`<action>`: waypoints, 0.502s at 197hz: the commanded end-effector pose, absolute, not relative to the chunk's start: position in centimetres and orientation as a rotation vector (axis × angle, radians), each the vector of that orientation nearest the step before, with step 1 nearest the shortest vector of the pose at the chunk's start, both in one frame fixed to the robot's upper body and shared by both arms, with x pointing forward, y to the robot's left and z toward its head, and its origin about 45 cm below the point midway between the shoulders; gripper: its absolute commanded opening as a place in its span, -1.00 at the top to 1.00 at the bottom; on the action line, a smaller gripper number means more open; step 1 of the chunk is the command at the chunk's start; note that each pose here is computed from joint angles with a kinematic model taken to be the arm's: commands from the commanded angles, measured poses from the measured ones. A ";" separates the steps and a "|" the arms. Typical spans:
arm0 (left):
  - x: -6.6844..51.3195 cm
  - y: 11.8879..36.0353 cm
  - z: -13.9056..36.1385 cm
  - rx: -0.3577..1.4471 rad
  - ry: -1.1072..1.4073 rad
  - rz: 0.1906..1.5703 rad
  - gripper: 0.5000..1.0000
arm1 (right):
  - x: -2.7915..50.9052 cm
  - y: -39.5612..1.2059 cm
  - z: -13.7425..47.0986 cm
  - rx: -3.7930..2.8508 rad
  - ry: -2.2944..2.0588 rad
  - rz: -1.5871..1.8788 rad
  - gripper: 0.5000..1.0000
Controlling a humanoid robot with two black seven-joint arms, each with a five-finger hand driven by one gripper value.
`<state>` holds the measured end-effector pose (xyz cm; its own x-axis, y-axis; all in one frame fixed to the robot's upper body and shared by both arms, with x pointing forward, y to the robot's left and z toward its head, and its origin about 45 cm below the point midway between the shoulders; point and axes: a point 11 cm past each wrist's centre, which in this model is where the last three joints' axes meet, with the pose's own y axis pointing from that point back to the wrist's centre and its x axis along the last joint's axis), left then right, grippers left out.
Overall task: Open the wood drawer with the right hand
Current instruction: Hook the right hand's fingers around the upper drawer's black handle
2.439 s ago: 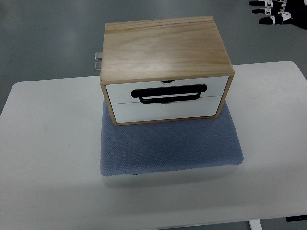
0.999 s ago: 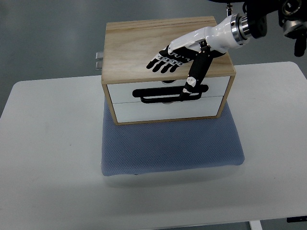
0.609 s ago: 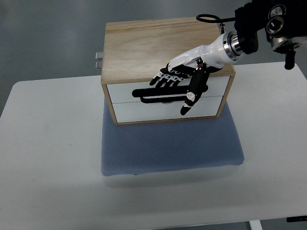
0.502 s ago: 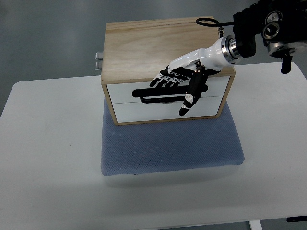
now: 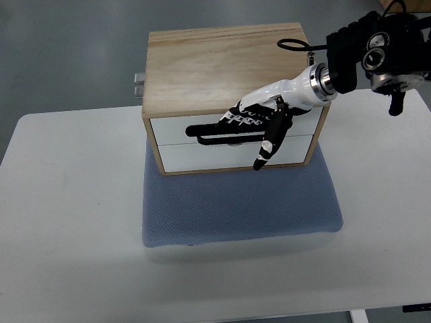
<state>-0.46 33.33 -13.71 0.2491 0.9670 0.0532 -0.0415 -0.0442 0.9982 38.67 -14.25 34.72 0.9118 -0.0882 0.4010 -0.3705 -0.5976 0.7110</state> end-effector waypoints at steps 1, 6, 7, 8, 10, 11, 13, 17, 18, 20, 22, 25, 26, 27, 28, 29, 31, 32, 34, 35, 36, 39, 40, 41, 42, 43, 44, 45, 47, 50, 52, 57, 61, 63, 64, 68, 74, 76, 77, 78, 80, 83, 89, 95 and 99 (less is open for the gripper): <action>-0.5 33.3 -13.7 1.328 0.972 1.072 -1.00 | 38.7 -14.4 34.6 2.189 -0.328 0.405 -0.82; -0.5 33.3 -13.7 1.328 0.972 1.072 -1.00 | 38.7 -14.4 34.5 2.186 -0.329 0.404 -0.82; -0.5 33.3 -13.7 1.328 0.972 1.072 -1.00 | 38.7 -14.4 34.5 2.186 -0.329 0.404 -0.82; -0.5 33.3 -13.7 1.328 0.972 1.072 -1.00 | 38.7 -14.4 34.5 2.186 -0.329 0.404 -0.82; -0.5 33.3 -13.7 1.328 0.972 1.072 -1.00 | 38.7 -14.4 34.5 2.186 -0.329 0.404 -0.82; -0.5 33.3 -13.7 1.328 0.972 1.072 -1.00 | 38.7 -14.4 34.5 2.186 -0.329 0.404 -0.82; -0.5 33.3 -13.7 1.328 0.972 1.072 -1.00 | 38.7 -14.4 34.5 2.186 -0.329 0.404 -0.82; -0.5 33.3 -13.7 1.328 0.972 1.072 -1.00 | 38.7 -14.4 34.5 2.186 -0.328 0.402 -0.82; -0.5 33.3 -13.7 1.328 0.972 1.072 -1.00 | 38.7 -14.4 34.5 2.187 -0.328 0.403 -0.82; -0.5 33.3 -13.7 1.328 0.972 1.072 -1.00 | 38.7 -14.5 34.5 2.186 -0.328 0.401 -0.82; -0.5 33.3 -13.7 1.328 0.972 1.072 -1.00 | 38.6 -14.4 34.5 2.186 -0.326 0.401 -0.82; -0.5 33.3 -13.7 1.328 0.972 1.072 -1.00 | 38.6 -14.4 34.4 2.186 -0.326 0.400 -0.81; -0.5 33.3 -13.7 1.328 0.972 1.072 -1.00 | 38.6 -14.4 34.4 2.186 -0.326 0.400 -0.82; -0.5 33.3 -13.7 1.328 0.972 1.072 -1.00 | 38.6 -14.4 34.4 2.186 -0.326 0.400 -0.82; -0.5 33.3 -13.7 1.328 0.972 1.072 -1.00 | 38.6 -14.4 34.4 2.186 -0.326 0.400 -0.82; -0.5 33.3 -13.7 1.328 0.972 1.072 -1.00 | 38.6 -14.4 34.4 2.186 -0.326 0.400 -0.82; -0.5 33.3 -13.7 1.328 0.972 1.072 -1.00 | 38.6 -14.5 34.4 2.185 -0.326 0.399 -0.82; -0.5 33.3 -13.7 1.328 0.972 1.072 -1.00 | 38.6 -14.5 34.4 2.185 -0.326 0.399 -0.82; -0.5 33.3 -13.7 1.328 0.972 1.072 -1.00 | 38.6 -14.5 34.3 2.185 -0.324 0.397 -0.82; -0.5 33.3 -13.7 1.328 0.972 1.072 -1.00 | 38.6 -14.5 34.3 2.185 -0.324 0.397 -0.82; -0.5 33.3 -13.7 1.328 0.972 1.072 -1.00 | 38.6 -14.5 34.3 2.185 -0.324 0.397 -0.82; -0.5 33.3 -13.7 1.328 0.972 1.072 -1.00 | 38.6 -14.5 34.2 2.184 -0.324 0.395 -0.82; -0.5 33.3 -13.7 1.328 0.972 1.072 -1.00 | 38.6 -14.5 34.2 2.184 -0.324 0.395 -0.82; -0.5 33.3 -13.7 1.328 0.972 1.072 -1.00 | 38.6 -14.5 34.2 2.184 -0.324 0.393 -0.82; -0.5 33.3 -13.7 1.328 0.972 1.072 -1.00 | 38.6 -14.5 34.2 2.184 -0.324 0.393 -0.82; -0.5 33.3 -13.7 1.328 0.972 1.072 -1.00 | 38.6 -14.5 34.2 2.184 -0.324 0.393 -0.82; -0.5 33.3 -13.7 1.328 0.972 1.072 -1.00 | 38.6 -14.5 34.2 2.184 -0.324 0.393 -0.82; -0.5 33.3 -13.7 1.328 0.972 1.072 -1.00 | 38.6 -14.5 34.2 2.184 -0.324 0.393 -0.82; -0.5 33.3 -13.7 1.328 0.972 1.072 -1.00 | 38.6 -14.5 34.2 2.184 -0.324 0.393 -0.82; -0.5 33.3 -13.7 1.328 0.972 1.072 -1.00 | 38.5 -14.5 34.2 2.184 -0.322 0.392 -0.82; -0.5 33.3 -13.7 1.328 0.972 1.072 -1.00 | 38.5 -14.5 34.2 2.183 -0.322 0.390 -0.82; -0.5 33.3 -13.7 1.328 0.972 1.072 -1.00 | 38.5 -14.5 34.1 2.183 -0.319 0.389 -0.82; -0.5 33.3 -13.7 1.328 0.972 1.072 -1.00 | 38.5 -14.5 34.1 2.184 -0.315 0.387 -0.82; -0.5 33.3 -13.7 1.328 0.972 1.072 -1.00 | 38.5 -14.5 34.1 2.184 -0.315 0.387 -0.82; -0.5 33.3 -13.7 1.328 0.972 1.072 -1.00 | 38.5 -14.5 34.1 2.184 -0.315 0.387 -0.82; -0.5 33.3 -13.7 1.328 0.972 1.072 -1.00 | 38.4 -14.6 34.1 2.184 -0.312 0.384 -0.82; -0.5 33.3 -13.7 1.328 0.972 1.072 -1.00 | 38.4 -14.6 34.1 2.185 -0.311 0.382 -0.82; -0.5 33.3 -13.7 1.328 0.972 1.072 -1.00 | 38.3 -14.6 34.1 2.185 -0.309 0.381 -0.82; -0.5 33.3 -13.7 1.328 0.972 1.072 -1.00 | 38.3 -14.6 34.1 2.185 -0.309 0.381 -0.82; -0.5 33.3 -13.7 1.328 0.972 1.072 -1.00 | 38.3 -14.6 34.1 2.185 -0.309 0.381 -0.82; -0.5 33.3 -13.7 1.328 0.972 1.072 -1.00 | 38.3 -14.7 34.1 2.186 -0.307 0.379 -0.82; -0.5 33.3 -13.7 1.328 0.972 1.072 -1.00 | 38.3 -14.7 34.1 2.186 -0.307 0.379 -0.82; -0.5 33.3 -13.7 1.328 0.972 1.072 -1.00 | 38.3 -14.8 34.1 2.187 -0.306 0.376 -0.82; -0.5 33.3 -13.7 1.328 0.972 1.072 -1.00 | 38.2 -14.8 34.1 2.188 -0.301 0.371 -0.82; -0.5 33.3 -13.7 1.328 0.972 1.072 -1.00 | 38.1 -14.8 34.1 2.189 -0.293 0.368 -0.82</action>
